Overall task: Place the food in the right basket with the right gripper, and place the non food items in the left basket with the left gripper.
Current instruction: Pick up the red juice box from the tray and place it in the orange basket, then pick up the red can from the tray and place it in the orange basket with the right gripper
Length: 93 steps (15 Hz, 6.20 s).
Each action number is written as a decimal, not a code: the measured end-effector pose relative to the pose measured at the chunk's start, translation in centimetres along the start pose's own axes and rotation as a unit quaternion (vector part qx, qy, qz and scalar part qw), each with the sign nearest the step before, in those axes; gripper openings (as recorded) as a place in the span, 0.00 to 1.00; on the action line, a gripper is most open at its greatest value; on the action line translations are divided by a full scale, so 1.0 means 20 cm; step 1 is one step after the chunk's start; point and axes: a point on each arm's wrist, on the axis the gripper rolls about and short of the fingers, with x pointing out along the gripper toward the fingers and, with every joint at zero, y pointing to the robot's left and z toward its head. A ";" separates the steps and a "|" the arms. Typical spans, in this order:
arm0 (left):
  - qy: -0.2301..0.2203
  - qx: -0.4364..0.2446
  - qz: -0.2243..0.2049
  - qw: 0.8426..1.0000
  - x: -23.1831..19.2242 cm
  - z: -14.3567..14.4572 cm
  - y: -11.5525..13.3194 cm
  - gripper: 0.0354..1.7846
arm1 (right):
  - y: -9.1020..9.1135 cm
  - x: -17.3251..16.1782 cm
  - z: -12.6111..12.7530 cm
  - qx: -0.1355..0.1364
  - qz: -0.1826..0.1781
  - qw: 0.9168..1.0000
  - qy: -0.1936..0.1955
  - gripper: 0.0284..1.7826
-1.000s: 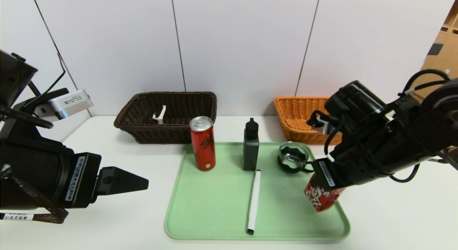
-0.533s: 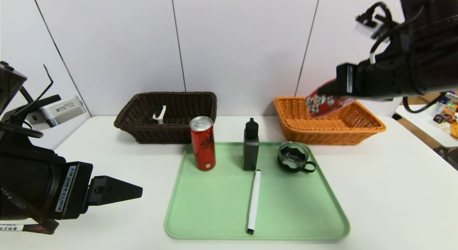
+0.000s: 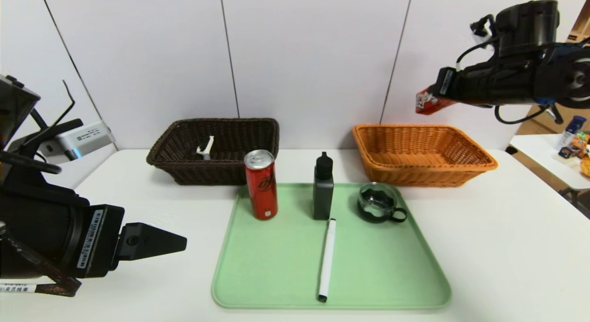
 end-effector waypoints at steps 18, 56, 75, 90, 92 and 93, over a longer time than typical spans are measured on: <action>0.013 -0.003 0.009 1.000 0.10 0.03 -0.02 0.94 | -0.24 0.40 -0.19 -0.015 -0.091 0.987 0.135 0.19; 0.009 -0.008 0.007 1.000 0.03 0.01 0.00 0.94 | 0.40 -0.82 -0.15 0.065 0.022 0.922 0.380 0.95; 0.010 -0.023 0.010 1.000 -0.02 -0.14 0.08 0.94 | 1.05 -1.02 -0.71 -0.029 0.223 0.954 0.196 0.95; 0.017 -0.023 0.017 0.999 -0.02 -0.18 0.11 0.94 | 1.32 -0.78 -1.27 -0.089 0.207 0.968 0.111 0.95; 0.020 -0.023 0.018 0.999 -0.02 -0.19 0.11 0.94 | 1.36 -0.75 -1.31 -0.099 0.208 0.969 0.086 0.95; 0.021 -0.023 0.019 0.999 -0.02 -0.19 0.11 0.94 | 1.37 -0.73 -1.34 -0.102 0.208 0.970 0.081 0.95</action>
